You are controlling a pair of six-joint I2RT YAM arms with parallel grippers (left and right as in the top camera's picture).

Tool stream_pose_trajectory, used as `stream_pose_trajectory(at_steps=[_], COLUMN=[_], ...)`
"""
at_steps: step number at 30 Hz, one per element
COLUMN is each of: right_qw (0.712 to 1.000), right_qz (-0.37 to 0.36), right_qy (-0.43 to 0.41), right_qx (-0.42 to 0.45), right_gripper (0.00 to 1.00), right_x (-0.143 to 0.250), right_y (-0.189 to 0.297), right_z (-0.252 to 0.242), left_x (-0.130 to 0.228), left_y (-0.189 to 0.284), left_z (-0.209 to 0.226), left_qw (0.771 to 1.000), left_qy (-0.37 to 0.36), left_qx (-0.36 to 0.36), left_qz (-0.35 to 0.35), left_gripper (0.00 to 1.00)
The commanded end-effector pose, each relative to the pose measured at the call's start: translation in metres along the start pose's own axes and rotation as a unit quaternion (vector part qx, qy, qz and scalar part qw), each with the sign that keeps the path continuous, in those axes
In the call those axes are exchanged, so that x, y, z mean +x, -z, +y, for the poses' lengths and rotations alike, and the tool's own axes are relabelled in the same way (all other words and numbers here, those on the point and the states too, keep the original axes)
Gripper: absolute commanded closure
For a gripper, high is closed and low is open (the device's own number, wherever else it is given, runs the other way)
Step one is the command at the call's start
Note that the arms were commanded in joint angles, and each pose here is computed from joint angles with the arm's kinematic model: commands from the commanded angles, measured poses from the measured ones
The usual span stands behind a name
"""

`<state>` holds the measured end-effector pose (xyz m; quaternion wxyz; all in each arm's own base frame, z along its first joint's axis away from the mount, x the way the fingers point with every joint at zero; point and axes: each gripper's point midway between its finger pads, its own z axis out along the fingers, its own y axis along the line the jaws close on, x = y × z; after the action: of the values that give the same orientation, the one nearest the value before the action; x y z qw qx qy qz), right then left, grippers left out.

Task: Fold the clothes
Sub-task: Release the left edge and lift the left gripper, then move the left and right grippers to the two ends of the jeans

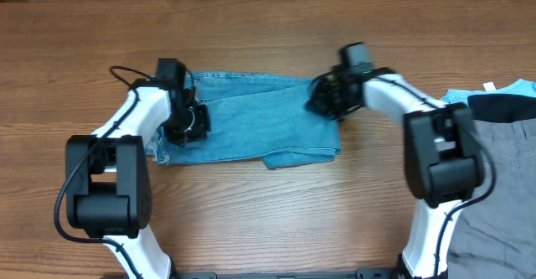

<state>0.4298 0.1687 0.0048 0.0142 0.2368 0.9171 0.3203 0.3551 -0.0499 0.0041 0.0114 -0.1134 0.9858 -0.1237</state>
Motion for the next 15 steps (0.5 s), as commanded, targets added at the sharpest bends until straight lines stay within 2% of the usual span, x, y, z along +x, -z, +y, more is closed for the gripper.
stream_pose_trajectory(at_steps=[1, 4, 6, 10, 15], right_qw=[0.999, 0.998, 0.993, 0.98, 0.974], right_qz=[-0.007, 0.027, 0.048, 0.068, 0.068], right_qy=[-0.037, -0.007, 0.03, 0.092, 0.144], right_qx=[0.0, -0.054, -0.104, -0.163, -0.164], right_gripper=[0.96, 0.95, 0.91, 0.78, 0.62], right_x=[-0.027, -0.023, -0.018, -0.005, 0.009], right_y=[0.012, 0.025, 0.036, 0.064, 0.084], right_z=[-0.04, -0.033, -0.021, -0.006, 0.0], left_x=[-0.001, -0.002, -0.002, -0.005, -0.017], left_y=[-0.004, -0.003, -0.002, 0.009, 0.039], left_z=[0.057, 0.059, 0.05, 0.03, 0.016], left_qw=[0.995, 0.996, 0.998, 1.0, 0.999], left_qy=[0.045, 0.044, 0.027, -0.004, -0.029], left_qx=[-0.084, -0.081, -0.052, -0.006, 0.007], left_qz=[-0.005, -0.004, 0.002, 0.011, 0.012], left_gripper=[0.96, 0.96, 0.96, 0.92, 0.79])
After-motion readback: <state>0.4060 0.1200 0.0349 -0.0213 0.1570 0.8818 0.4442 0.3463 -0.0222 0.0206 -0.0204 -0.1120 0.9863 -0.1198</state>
